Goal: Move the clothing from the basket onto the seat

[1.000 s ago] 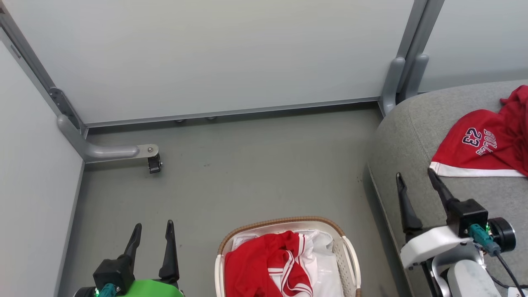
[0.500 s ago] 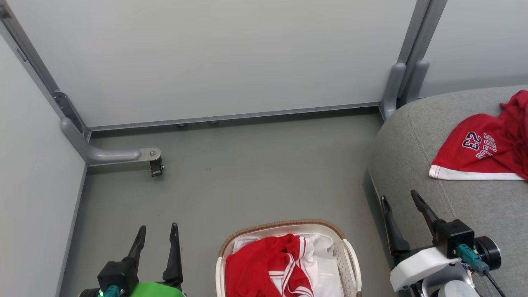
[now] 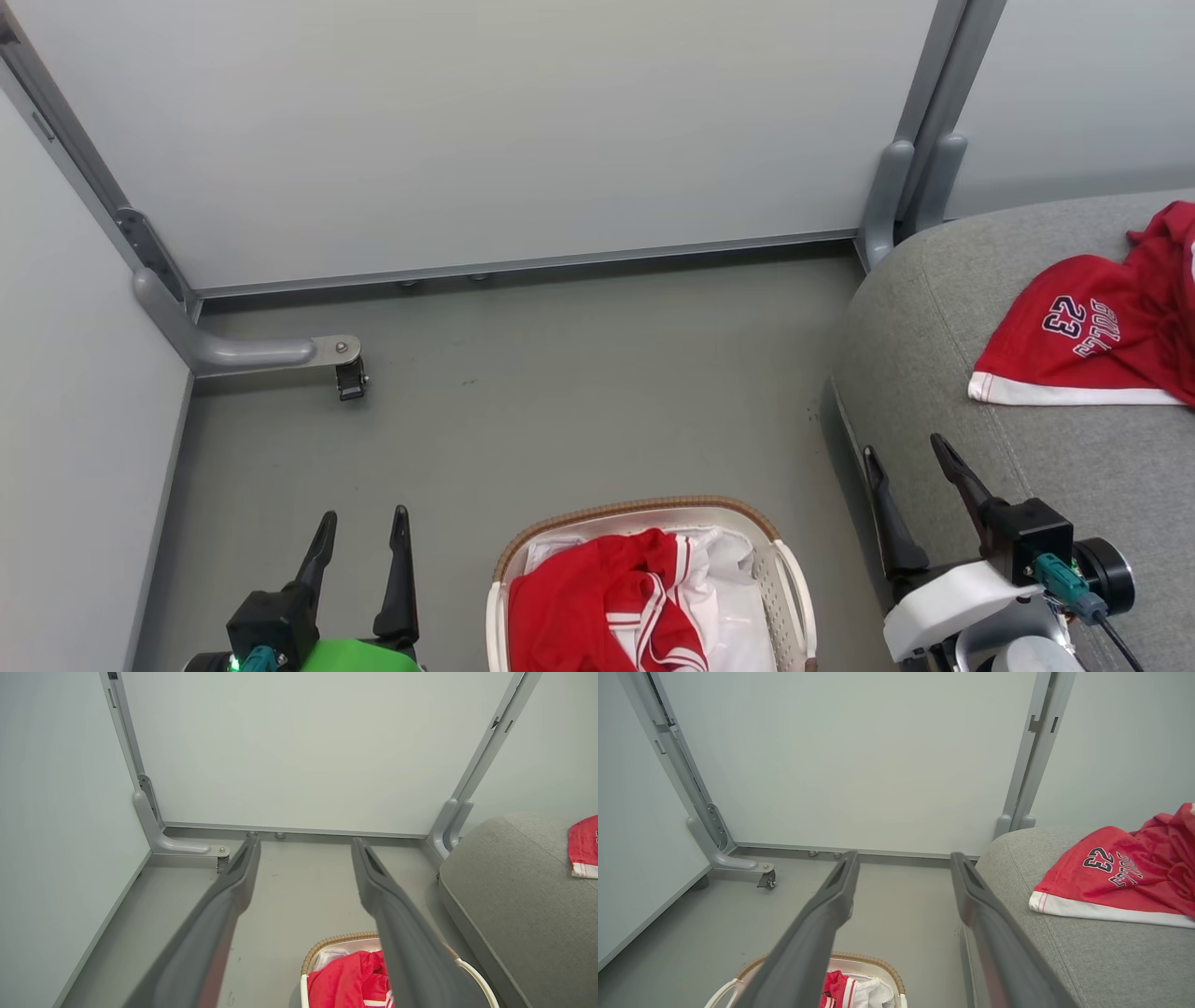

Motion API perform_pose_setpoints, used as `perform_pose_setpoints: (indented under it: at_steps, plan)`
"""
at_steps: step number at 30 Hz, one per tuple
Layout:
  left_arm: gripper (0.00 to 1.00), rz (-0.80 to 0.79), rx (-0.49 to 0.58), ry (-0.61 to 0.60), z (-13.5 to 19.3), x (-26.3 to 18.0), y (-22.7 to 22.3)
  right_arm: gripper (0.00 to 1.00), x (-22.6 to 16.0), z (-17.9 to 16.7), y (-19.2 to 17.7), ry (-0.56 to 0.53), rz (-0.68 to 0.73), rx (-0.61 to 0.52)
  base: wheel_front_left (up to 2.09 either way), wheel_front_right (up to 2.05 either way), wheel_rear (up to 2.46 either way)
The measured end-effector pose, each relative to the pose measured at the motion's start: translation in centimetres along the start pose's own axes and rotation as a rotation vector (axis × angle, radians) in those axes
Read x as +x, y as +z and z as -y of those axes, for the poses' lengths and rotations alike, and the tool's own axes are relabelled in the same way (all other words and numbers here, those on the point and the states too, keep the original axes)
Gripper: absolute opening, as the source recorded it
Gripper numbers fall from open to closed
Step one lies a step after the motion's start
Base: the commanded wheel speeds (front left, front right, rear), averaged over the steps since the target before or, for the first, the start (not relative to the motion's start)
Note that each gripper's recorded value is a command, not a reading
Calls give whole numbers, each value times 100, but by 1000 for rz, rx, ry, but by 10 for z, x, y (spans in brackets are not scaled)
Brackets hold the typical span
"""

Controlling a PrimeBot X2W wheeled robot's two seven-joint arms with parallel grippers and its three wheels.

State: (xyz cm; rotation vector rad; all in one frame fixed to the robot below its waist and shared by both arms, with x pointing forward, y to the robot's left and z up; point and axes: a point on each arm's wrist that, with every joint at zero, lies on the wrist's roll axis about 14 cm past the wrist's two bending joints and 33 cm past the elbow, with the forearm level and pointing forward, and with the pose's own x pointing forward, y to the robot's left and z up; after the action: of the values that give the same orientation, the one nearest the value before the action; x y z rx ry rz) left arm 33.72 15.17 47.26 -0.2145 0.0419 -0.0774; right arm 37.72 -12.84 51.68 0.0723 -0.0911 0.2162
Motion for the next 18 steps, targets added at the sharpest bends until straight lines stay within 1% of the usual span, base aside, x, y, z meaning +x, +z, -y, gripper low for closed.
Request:
perform_pose_setpoints:
  at_steps: [11, 18]
  plan:
    - [100, -8, -1, -9, 3, 2, -2, 100, 1, 3, -2, -9, -7, 2, 0, 0, 0]
    - [100, -14, 12, -52, 14, 14, -3, 100, 7, 10, -2, -25, -2, 1, 0, 0, 0]
